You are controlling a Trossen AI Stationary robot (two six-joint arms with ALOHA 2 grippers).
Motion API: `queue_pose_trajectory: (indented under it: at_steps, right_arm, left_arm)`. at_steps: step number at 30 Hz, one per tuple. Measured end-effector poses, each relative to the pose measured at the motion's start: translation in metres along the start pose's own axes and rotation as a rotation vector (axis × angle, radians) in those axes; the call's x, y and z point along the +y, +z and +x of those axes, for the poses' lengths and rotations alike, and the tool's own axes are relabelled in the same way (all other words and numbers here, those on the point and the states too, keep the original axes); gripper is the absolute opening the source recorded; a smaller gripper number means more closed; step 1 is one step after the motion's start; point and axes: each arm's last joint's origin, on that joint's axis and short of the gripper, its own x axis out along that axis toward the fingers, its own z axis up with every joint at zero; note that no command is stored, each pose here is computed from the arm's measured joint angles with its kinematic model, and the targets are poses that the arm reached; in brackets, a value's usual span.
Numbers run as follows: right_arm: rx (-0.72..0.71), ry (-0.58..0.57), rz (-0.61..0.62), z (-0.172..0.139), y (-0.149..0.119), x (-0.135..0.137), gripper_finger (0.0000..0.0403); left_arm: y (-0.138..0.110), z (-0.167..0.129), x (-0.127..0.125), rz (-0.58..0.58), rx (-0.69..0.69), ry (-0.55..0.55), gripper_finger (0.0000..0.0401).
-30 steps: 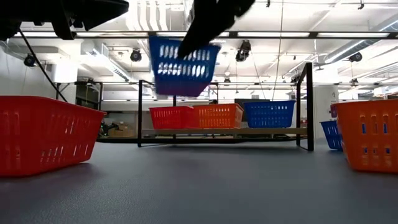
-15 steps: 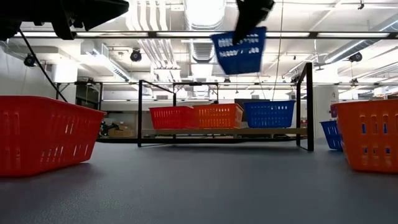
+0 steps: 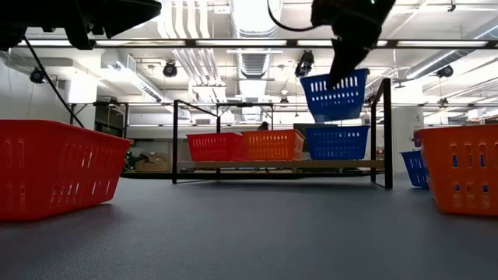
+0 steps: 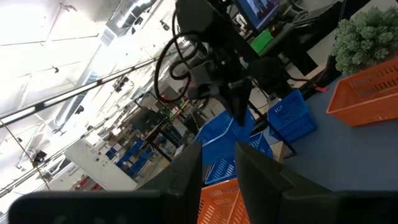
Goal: Stack baskets on shelf by color
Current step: Stack the left blue bin on top of the blue bin on the shelf
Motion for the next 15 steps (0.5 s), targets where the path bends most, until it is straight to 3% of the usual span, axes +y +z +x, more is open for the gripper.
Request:
queue_pose_trajectory:
  at_steps: [15]
  right_arm:
    - [-0.047,0.019,-0.028,0.028,-0.024,-0.012,0.0009]
  left_arm:
    - [0.000,0.000,0.000,0.001,0.001,0.000,0.0079]
